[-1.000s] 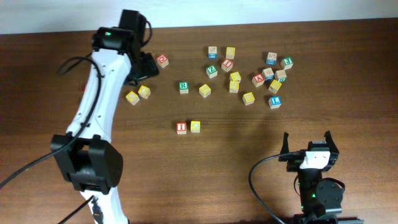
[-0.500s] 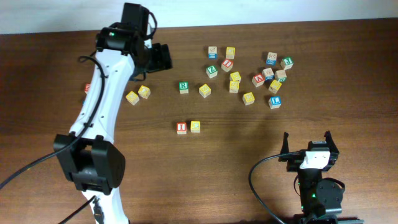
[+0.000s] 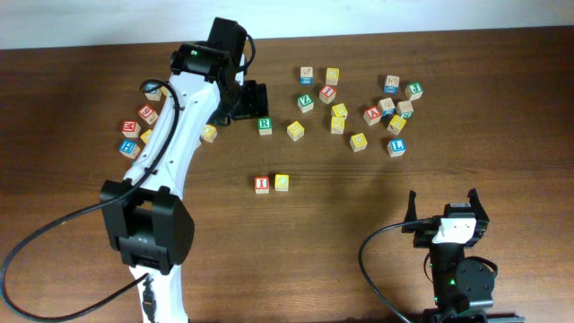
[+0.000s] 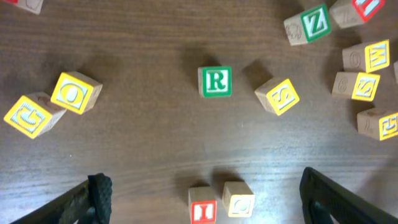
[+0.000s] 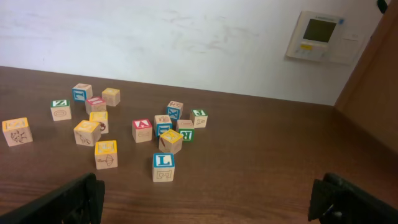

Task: Spell out ICRA
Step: 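Move the left gripper to the green R block and grasp it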

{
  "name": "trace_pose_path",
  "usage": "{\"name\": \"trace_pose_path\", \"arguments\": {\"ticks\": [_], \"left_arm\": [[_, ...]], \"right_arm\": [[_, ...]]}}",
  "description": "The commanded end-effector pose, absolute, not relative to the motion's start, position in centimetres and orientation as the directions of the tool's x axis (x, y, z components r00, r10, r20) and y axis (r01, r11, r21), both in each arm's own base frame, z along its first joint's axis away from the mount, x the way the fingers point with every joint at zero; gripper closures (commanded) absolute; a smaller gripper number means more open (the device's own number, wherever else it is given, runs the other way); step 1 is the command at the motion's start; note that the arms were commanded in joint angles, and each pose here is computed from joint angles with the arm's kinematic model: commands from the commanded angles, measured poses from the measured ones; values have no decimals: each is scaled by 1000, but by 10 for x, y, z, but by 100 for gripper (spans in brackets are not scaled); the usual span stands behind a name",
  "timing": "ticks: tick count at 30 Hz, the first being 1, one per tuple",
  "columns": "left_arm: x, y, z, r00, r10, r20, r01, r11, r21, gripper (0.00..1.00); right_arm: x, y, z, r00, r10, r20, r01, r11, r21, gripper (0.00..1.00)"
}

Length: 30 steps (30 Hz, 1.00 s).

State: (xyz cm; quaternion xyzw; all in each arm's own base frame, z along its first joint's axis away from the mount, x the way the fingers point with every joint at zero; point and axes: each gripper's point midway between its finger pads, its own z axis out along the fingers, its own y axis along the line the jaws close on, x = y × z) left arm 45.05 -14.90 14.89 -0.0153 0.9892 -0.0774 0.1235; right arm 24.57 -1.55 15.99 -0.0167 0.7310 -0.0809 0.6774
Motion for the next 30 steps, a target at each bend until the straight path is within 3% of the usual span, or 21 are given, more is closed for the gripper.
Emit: {"name": "trace_pose_path", "arguments": {"ticks": [1, 7, 11, 14, 15, 17, 22, 26, 30], "left_arm": [[446, -147, 147, -974, -36, -225, -4, 990, -141, 1], [453, -149, 145, -969, -38, -243, -1, 989, -147, 1], [452, -149, 139, -974, -36, -226, -4, 990, -141, 6], [453, -149, 133, -975, -36, -219, -5, 990, -139, 30], [455, -150, 131, -975, -36, -220, -5, 990, -139, 32], [459, -151, 120, -977, -35, -210, -7, 991, -137, 26], [466, -162, 100, -982, -36, -187, -2, 983, -182, 23], [476, -161, 77, -981, -36, -188, -6, 988, -156, 33], [478, -157, 53, -985, -79, -155, -59, 990, -128, 28]], "right_arm": [[245, -19, 157, -88, -134, -987, 100, 985, -142, 2], [245, -19, 157, -88, -134, -987, 100, 985, -142, 2], [245, -19, 157, -88, -134, -987, 100, 985, -142, 2], [245, -19, 157, -88, -134, -987, 100, 985, -142, 2], [245, -19, 157, -88, -134, -987, 100, 985, -142, 2], [245, -19, 157, -88, -134, -987, 100, 985, -142, 1], [245, -19, 157, -88, -134, -987, 100, 985, -142, 2], [245, -19, 157, -88, -134, -987, 100, 985, -142, 2], [245, -19, 157, -88, -134, -987, 100, 985, -142, 2]]}}
